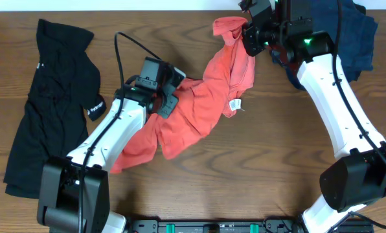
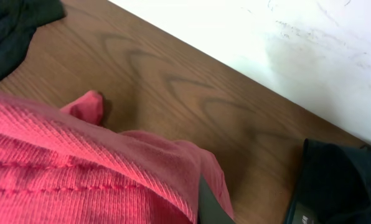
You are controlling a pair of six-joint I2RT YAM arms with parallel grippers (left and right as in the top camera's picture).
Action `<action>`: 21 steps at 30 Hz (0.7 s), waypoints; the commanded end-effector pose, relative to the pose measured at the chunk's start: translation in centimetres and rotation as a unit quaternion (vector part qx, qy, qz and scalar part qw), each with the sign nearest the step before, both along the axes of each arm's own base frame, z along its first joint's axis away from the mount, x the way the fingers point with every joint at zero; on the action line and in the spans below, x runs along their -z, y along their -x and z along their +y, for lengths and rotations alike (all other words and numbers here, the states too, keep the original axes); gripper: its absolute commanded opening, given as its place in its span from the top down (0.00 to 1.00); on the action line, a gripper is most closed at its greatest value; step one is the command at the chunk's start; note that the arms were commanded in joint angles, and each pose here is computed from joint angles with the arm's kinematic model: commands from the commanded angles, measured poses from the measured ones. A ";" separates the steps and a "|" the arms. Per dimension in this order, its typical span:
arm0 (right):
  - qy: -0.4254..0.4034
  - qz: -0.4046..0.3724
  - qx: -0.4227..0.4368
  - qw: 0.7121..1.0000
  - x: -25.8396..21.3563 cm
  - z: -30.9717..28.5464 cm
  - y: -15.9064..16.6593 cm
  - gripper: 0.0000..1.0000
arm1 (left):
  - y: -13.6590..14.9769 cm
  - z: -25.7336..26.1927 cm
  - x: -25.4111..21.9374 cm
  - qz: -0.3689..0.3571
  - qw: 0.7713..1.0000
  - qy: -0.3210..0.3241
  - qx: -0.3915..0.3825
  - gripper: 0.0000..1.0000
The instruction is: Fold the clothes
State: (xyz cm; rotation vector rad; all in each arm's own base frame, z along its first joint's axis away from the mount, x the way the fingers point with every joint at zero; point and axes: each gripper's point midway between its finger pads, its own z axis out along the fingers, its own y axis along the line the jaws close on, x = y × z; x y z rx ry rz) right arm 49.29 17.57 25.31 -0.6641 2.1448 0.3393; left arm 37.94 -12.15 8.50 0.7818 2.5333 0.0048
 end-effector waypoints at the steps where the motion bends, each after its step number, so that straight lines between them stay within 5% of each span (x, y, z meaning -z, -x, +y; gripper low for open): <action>1: -0.004 -0.007 -0.004 1.000 -0.8 0.0 0.0 0.96 | -2.5 3.0 -1.3 -0.050 0.996 -0.049 -0.057 0.94; 2: -0.004 -0.006 -0.004 1.000 -0.8 0.0 0.0 0.96 | -3.1 3.5 -1.6 -0.061 0.995 -0.050 -0.065 0.93; 3: -0.004 -0.006 -0.004 1.000 -0.7 0.0 0.0 0.96 | -3.4 3.7 -1.7 -0.066 0.994 -0.049 -0.070 0.78; 4: -0.003 -0.005 -0.004 1.000 -0.7 0.0 0.1 0.96 | -3.7 4.1 -1.8 -0.070 0.994 -0.046 -0.076 0.31; 5: -0.003 -0.004 -0.004 1.000 -0.7 0.0 0.1 0.96 | -3.8 4.5 -1.9 -0.071 0.993 -0.043 -0.088 0.02; 9: 0.000 -0.003 -0.006 1.000 -0.6 0.0 0.2 0.96 | -3.2 5.5 -2.6 -0.059 0.986 -0.007 -0.156 0.02; 15: 0.000 -0.003 -0.006 1.000 -0.6 0.0 0.2 0.96 | 2.7 2.2 -5.5 0.002 0.994 0.053 -0.091 0.02; 21: -0.001 -0.005 -0.006 1.000 -0.6 0.0 0.1 0.96 | 8.2 1.5 -3.9 0.087 0.993 0.037 -0.071 0.02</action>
